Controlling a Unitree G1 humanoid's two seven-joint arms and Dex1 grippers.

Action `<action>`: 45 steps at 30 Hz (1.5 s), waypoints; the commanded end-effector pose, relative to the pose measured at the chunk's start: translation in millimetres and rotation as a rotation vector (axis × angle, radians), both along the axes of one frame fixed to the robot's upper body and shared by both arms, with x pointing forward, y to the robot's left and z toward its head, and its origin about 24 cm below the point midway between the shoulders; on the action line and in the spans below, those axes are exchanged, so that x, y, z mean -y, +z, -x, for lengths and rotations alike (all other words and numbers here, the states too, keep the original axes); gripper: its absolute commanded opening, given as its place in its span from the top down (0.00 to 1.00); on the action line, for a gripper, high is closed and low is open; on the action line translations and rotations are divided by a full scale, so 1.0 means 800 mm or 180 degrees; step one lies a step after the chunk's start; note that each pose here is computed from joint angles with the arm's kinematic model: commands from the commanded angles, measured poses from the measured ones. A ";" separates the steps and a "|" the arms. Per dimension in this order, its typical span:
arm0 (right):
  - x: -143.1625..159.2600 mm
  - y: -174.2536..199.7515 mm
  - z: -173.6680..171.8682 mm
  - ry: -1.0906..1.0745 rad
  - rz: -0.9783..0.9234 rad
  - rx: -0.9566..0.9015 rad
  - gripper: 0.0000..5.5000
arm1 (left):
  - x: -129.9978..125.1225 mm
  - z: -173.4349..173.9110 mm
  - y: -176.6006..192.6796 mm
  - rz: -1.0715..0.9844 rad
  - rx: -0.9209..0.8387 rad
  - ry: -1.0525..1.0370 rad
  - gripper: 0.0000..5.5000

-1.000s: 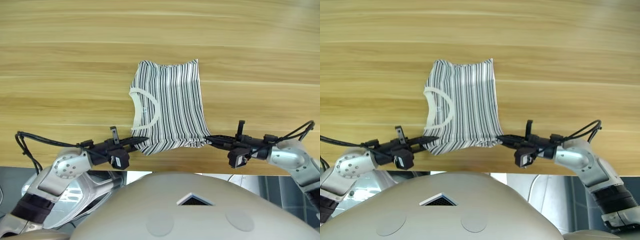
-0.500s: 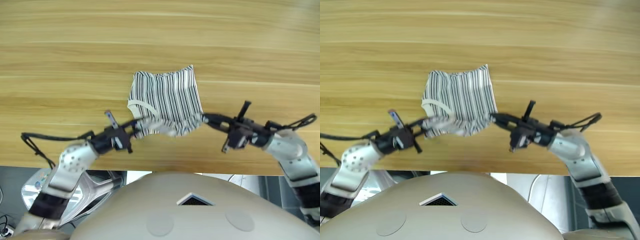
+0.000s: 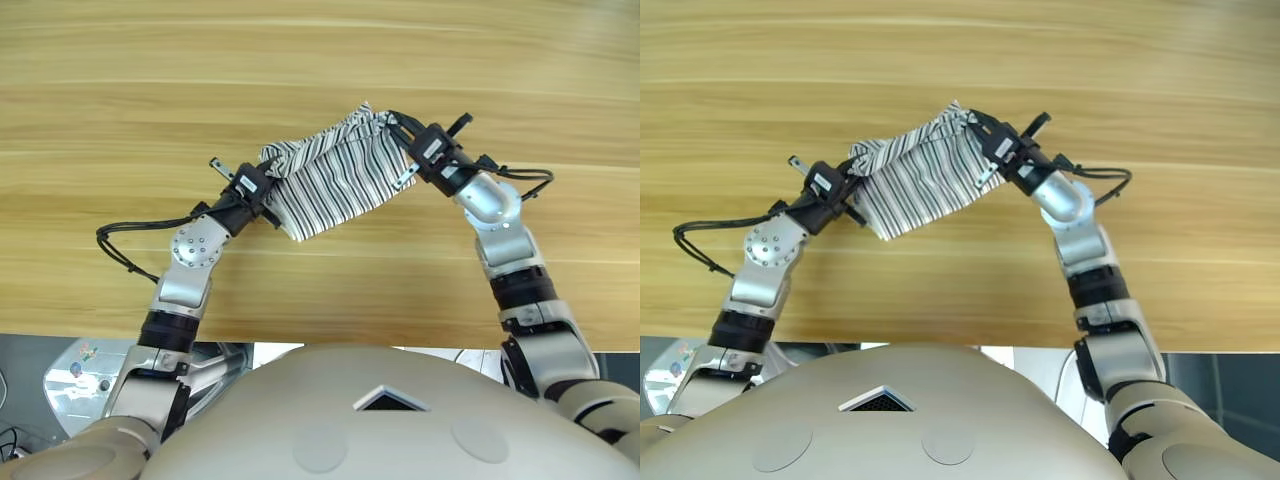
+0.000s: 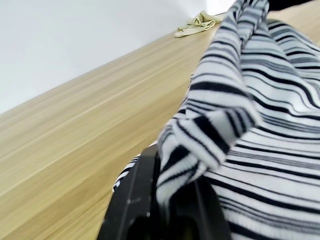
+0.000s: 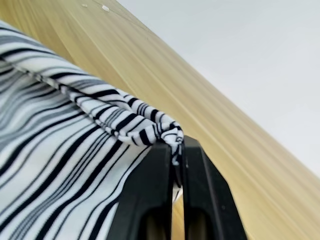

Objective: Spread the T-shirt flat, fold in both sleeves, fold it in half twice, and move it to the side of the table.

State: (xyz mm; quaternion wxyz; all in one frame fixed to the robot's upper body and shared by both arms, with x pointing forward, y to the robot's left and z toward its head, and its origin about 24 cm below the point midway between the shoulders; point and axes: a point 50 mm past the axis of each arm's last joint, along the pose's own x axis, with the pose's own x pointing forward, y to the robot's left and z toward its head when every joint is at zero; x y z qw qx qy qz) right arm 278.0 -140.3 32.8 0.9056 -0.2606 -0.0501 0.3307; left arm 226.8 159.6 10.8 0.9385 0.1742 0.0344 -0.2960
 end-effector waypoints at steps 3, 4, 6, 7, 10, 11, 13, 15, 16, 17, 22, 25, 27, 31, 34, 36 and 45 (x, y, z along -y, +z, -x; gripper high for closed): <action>-0.022 -0.002 -0.034 -0.0104 0.0052 -0.0012 0.85 | -0.006 -0.004 -0.006 0.0153 -0.0152 0.0217 0.83; -0.025 -0.003 -0.037 -0.0120 0.0052 -0.0030 0.83 | -0.007 -0.001 -0.006 0.0180 -0.0173 0.0234 0.81; -0.031 -0.006 -0.044 -0.0198 0.0020 -0.0058 0.76 | -0.009 0.005 -0.008 0.0281 -0.0229 0.0347 0.74; -0.032 -0.007 -0.047 -0.0250 -0.0007 -0.0068 0.72 | -0.010 0.008 -0.008 0.0328 -0.0245 0.0403 0.71; -0.031 -0.008 -0.053 -0.0390 -0.0047 -0.0077 0.60 | -0.017 0.015 -0.005 0.0473 -0.0300 0.0571 0.60; -0.029 -0.009 -0.055 -0.0450 -0.0062 -0.0077 0.56 | -0.022 0.017 -0.006 0.0511 -0.0333 0.0661 0.57; -0.022 -0.008 -0.060 -0.0677 -0.0126 -0.0044 0.49 | -0.028 0.018 -0.005 0.0523 -0.0365 0.0727 0.50; -0.018 0.000 -0.049 -0.0653 -0.0257 0.0109 0.44 | -0.041 0.019 0.007 0.0555 -0.0304 0.0677 0.43; -0.022 0.004 -0.037 -0.0500 -0.0350 0.0175 0.44 | -0.048 0.021 0.014 0.0588 -0.0254 0.0630 0.40; -0.028 0.010 -0.018 -0.0266 -0.0420 0.0248 0.44 | -0.051 0.023 0.026 0.0682 -0.0159 0.0521 0.35; -0.069 0.006 0.066 0.0793 -0.0535 -0.0044 0.44 | -0.036 0.026 0.085 0.1622 0.0480 -0.0038 0.23; -0.082 -0.021 0.053 0.0750 -0.0452 -0.0423 0.44 | -0.022 0.025 0.090 0.2069 0.0572 -0.0145 0.22; -0.088 -0.029 0.028 0.0573 -0.0482 -0.0575 0.44 | -0.015 0.024 0.090 0.2208 0.0570 -0.0181 0.22; -0.104 -0.034 -0.021 0.0236 -0.0532 -0.0765 0.44 | -0.013 0.020 0.091 0.2401 0.0589 -0.0126 0.22; -0.111 -0.036 -0.040 0.0104 -0.0626 -0.0915 0.44 | -0.022 0.016 0.093 0.2500 0.0649 -0.0001 0.22; -0.111 -0.039 -0.045 0.0042 -0.0687 -0.1042 0.44 | -0.027 0.016 0.095 0.2567 0.0680 0.0064 0.22; -0.062 -0.070 -0.063 -0.1259 -0.0081 -0.1337 0.44 | -0.078 0.001 0.118 0.3130 0.0975 0.0978 0.22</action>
